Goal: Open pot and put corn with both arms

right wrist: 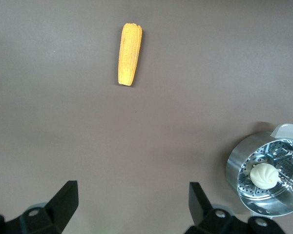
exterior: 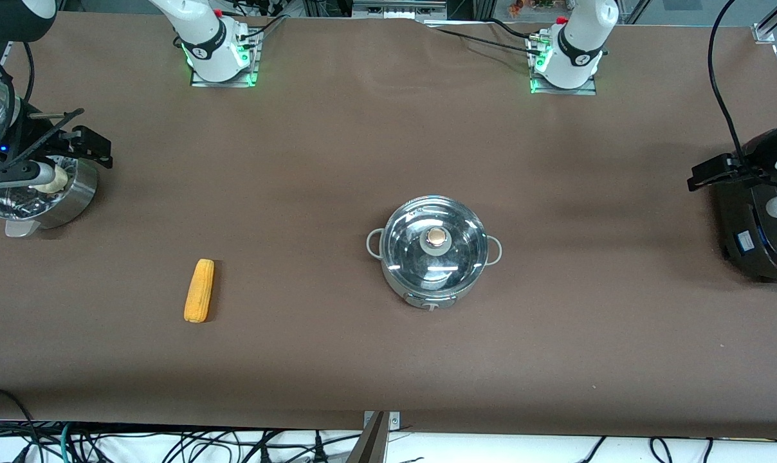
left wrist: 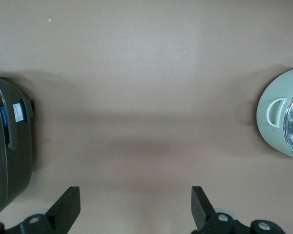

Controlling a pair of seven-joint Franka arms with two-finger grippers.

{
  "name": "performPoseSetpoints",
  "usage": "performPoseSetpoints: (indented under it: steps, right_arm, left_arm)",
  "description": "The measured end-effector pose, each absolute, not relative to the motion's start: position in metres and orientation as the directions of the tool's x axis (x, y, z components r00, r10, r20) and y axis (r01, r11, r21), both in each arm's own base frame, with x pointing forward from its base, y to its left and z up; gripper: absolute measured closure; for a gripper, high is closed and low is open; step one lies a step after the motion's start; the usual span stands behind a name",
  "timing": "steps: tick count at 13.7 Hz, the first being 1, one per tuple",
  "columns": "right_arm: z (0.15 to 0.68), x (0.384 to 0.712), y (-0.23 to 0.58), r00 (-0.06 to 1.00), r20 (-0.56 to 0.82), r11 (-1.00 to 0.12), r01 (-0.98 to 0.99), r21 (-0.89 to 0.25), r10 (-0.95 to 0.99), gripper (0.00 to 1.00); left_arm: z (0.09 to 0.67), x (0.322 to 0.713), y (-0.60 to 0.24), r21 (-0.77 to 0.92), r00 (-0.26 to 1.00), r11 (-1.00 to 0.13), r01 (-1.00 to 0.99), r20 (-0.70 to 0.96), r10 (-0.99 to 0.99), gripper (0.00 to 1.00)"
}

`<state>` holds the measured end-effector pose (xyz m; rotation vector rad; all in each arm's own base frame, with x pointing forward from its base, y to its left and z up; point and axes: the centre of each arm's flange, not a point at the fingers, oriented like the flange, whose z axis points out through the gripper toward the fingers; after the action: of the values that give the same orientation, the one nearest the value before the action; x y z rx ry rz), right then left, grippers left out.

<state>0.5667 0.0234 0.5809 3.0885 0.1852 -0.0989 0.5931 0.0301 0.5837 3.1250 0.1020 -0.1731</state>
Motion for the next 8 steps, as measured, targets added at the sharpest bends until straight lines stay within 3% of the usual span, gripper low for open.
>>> performPoseSetpoints:
  steps: [8]
  right_arm:
    - [0.5814,0.5667,0.0246,0.991,-0.065,-0.992,0.120,0.030,0.118,0.00]
  left_arm:
    - [0.5837,0.5929,0.0342,0.006,0.991,-0.997,0.071,-0.111,0.070,0.00]
